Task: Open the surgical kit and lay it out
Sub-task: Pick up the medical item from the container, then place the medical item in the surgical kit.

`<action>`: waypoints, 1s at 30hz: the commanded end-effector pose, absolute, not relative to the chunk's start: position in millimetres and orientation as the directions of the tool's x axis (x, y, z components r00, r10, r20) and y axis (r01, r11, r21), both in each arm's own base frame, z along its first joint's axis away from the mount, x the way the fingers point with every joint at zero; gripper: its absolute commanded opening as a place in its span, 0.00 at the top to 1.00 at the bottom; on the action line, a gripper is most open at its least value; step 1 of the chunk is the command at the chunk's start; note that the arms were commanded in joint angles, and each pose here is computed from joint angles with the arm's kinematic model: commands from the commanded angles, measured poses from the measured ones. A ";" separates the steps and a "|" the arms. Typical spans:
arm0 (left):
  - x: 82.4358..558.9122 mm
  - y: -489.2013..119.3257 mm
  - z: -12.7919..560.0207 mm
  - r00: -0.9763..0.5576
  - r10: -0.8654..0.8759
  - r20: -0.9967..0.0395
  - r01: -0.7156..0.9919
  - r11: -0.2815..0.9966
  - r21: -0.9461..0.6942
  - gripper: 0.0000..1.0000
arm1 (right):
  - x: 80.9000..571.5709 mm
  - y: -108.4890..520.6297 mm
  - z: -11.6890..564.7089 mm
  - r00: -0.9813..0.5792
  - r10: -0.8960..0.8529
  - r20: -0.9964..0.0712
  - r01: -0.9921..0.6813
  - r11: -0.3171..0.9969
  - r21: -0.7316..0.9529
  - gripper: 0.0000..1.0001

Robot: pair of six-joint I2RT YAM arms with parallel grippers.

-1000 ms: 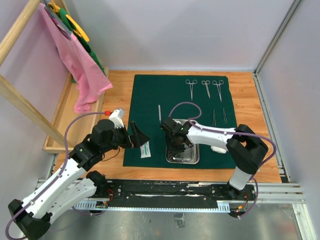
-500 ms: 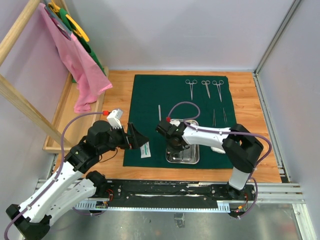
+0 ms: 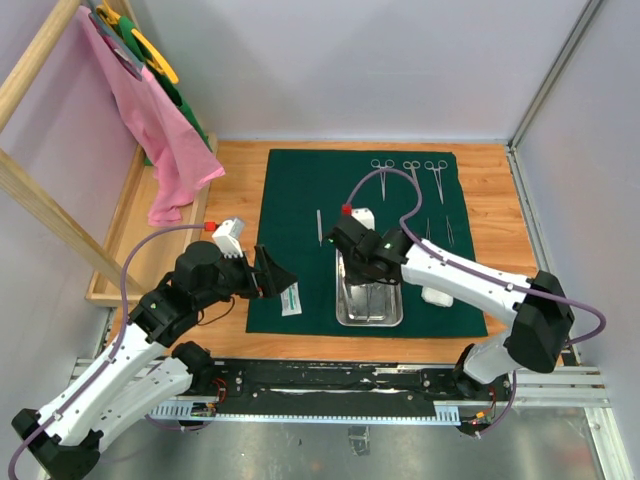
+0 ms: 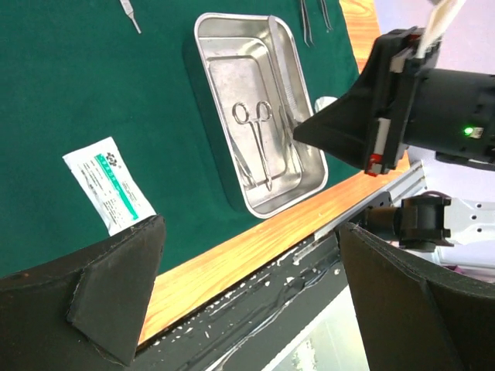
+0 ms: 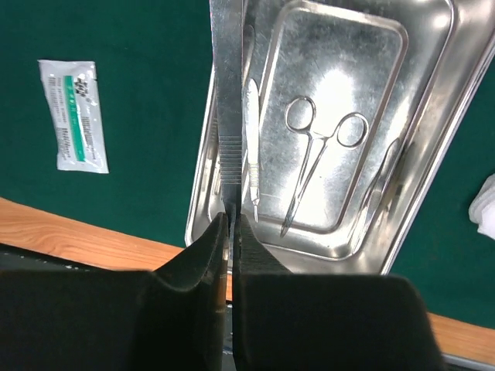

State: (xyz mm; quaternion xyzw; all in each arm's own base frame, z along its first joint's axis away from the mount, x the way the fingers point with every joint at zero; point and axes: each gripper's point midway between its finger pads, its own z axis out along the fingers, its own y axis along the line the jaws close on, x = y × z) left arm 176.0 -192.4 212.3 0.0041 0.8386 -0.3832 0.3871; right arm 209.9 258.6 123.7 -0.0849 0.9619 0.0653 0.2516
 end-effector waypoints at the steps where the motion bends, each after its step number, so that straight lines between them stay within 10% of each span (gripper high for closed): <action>1: 178.8 -187.3 223.4 -0.674 -0.302 -0.674 0.304 0.718 -0.626 0.01 | 217.7 255.4 133.6 -0.848 -0.152 -0.507 -0.227 0.970 0.091 0.99; 30: 165.6 -165.6 240.7 -0.637 -0.342 -0.691 0.280 0.733 -0.620 0.01 | 357.4 382.4 39.8 -0.911 0.003 -0.411 -0.093 0.973 0.213 0.99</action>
